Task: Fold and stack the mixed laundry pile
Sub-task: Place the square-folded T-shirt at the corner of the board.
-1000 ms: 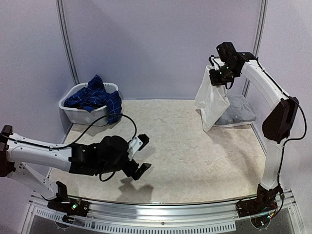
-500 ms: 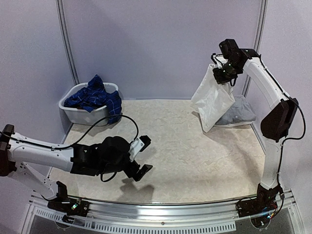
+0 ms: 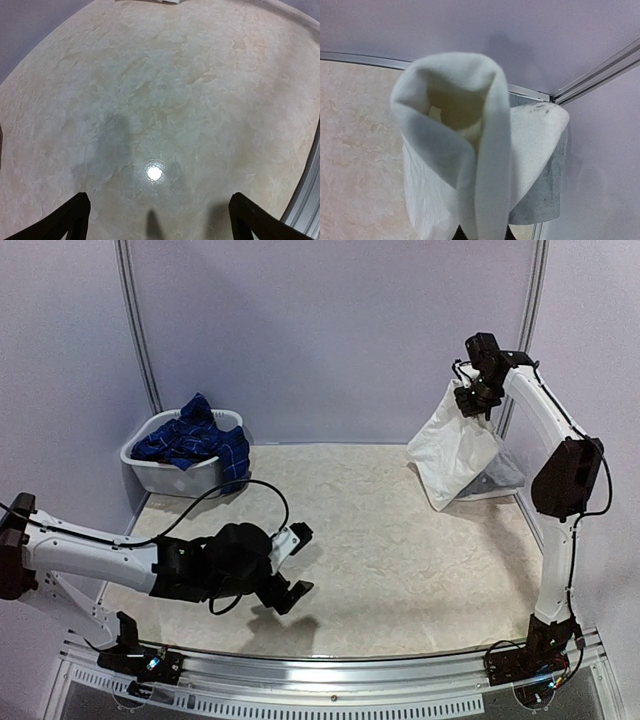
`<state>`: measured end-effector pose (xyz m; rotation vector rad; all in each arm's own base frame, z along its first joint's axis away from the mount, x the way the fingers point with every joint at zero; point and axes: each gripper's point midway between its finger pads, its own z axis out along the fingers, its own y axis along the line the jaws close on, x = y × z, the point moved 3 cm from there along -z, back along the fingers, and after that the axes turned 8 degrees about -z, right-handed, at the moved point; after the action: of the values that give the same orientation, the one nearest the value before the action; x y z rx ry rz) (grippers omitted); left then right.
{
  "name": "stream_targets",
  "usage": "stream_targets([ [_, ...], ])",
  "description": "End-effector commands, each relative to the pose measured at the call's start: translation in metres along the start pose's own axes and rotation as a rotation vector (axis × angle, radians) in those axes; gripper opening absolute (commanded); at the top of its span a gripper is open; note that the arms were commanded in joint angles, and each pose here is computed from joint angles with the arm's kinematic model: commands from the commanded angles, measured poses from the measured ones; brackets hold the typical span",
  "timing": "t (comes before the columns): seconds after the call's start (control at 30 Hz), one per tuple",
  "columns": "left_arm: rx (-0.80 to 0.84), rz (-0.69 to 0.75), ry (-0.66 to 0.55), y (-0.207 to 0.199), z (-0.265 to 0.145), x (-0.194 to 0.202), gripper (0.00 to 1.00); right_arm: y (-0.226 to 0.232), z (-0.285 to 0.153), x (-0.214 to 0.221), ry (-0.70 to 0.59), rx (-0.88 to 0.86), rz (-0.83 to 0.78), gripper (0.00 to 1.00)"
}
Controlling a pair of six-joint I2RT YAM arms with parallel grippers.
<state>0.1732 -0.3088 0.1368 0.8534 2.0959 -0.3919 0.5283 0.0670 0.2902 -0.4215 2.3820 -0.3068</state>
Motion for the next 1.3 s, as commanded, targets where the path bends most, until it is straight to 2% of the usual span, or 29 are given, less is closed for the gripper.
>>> stream_targets([
  [0.0,0.003,0.003,0.0,-0.003,0.003,-0.006,0.98,-0.032,0.009,-0.014,-0.068,0.086,0.047,0.0],
  [0.4,-0.005,0.012,0.011,-0.004,0.005,-0.005,0.98,-0.076,0.058,-0.003,-0.068,0.193,0.164,0.0],
  [0.77,-0.003,0.015,0.015,-0.005,0.007,-0.004,0.98,-0.116,0.114,0.04,0.004,0.257,0.281,0.0],
  [1.27,0.006,0.02,0.018,-0.008,0.008,-0.003,0.98,-0.124,0.17,0.09,0.108,0.296,0.383,0.02],
])
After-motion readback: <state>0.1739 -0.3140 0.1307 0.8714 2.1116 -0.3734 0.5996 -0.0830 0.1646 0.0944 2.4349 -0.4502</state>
